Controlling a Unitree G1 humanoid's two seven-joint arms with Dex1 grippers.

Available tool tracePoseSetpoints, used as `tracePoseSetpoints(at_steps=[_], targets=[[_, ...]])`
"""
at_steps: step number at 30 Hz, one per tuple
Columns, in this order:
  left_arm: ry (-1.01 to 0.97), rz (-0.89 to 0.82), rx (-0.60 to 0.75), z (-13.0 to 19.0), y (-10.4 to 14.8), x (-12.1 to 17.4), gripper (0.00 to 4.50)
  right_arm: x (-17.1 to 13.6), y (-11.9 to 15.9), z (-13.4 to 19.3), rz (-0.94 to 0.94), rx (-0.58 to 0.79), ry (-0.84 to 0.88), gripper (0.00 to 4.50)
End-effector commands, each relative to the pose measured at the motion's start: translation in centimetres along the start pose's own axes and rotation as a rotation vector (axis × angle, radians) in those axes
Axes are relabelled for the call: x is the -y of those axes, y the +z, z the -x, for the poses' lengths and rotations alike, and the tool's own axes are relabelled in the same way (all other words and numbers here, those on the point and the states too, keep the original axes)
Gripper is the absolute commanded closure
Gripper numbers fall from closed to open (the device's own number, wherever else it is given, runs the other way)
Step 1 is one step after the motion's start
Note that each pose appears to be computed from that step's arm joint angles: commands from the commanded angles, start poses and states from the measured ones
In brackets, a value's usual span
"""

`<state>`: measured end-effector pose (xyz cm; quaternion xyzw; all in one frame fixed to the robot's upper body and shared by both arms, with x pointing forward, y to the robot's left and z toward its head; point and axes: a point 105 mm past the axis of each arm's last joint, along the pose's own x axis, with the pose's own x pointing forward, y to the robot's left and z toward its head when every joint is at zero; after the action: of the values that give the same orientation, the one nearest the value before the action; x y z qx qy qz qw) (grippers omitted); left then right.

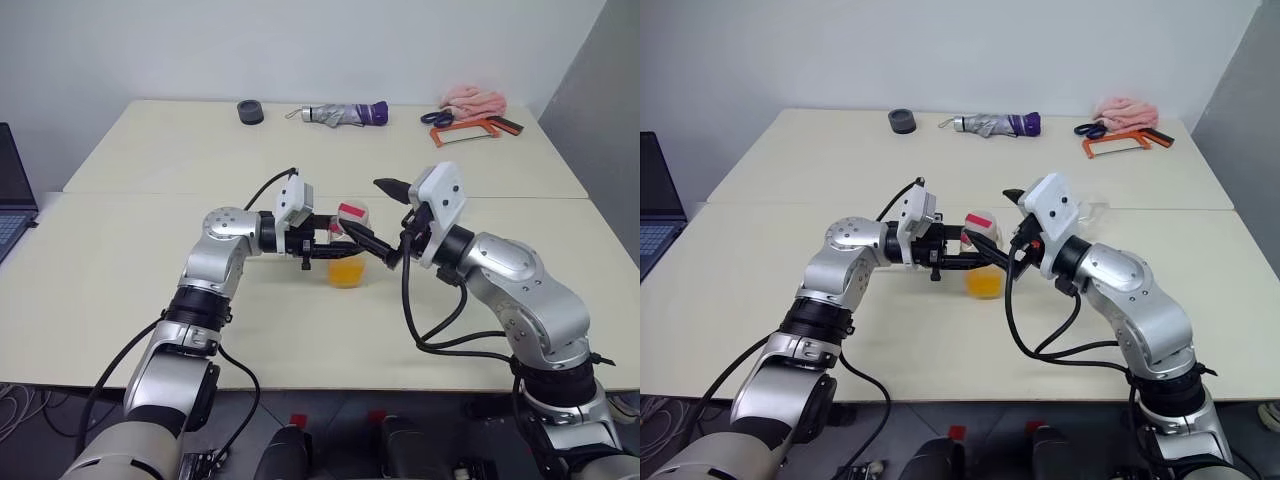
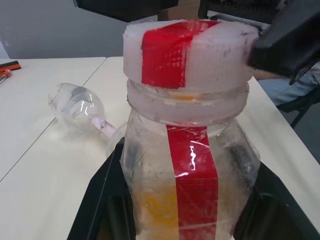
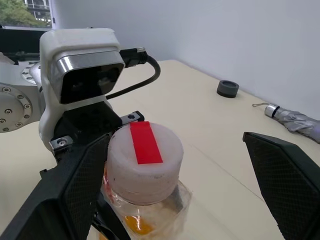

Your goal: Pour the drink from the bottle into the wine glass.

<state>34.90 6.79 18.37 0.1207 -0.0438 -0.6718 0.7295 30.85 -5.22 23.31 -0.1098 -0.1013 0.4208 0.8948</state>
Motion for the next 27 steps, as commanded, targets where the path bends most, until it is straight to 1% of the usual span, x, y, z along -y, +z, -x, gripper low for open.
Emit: tracePoseSetpoints(at_steps=[1, 27], targets=[[0.008, -0.057, 0.026, 0.23, 1.34, -0.29, 2.69, 0.49, 1.05, 0.49, 0.016, 0.035, -0.021, 0.00], [0.007, -0.054, 0.026, 0.24, 1.26, -0.19, 2.69, 0.63, 0.64, 1.35, 0.002, 0.006, -0.017, 0.00]])
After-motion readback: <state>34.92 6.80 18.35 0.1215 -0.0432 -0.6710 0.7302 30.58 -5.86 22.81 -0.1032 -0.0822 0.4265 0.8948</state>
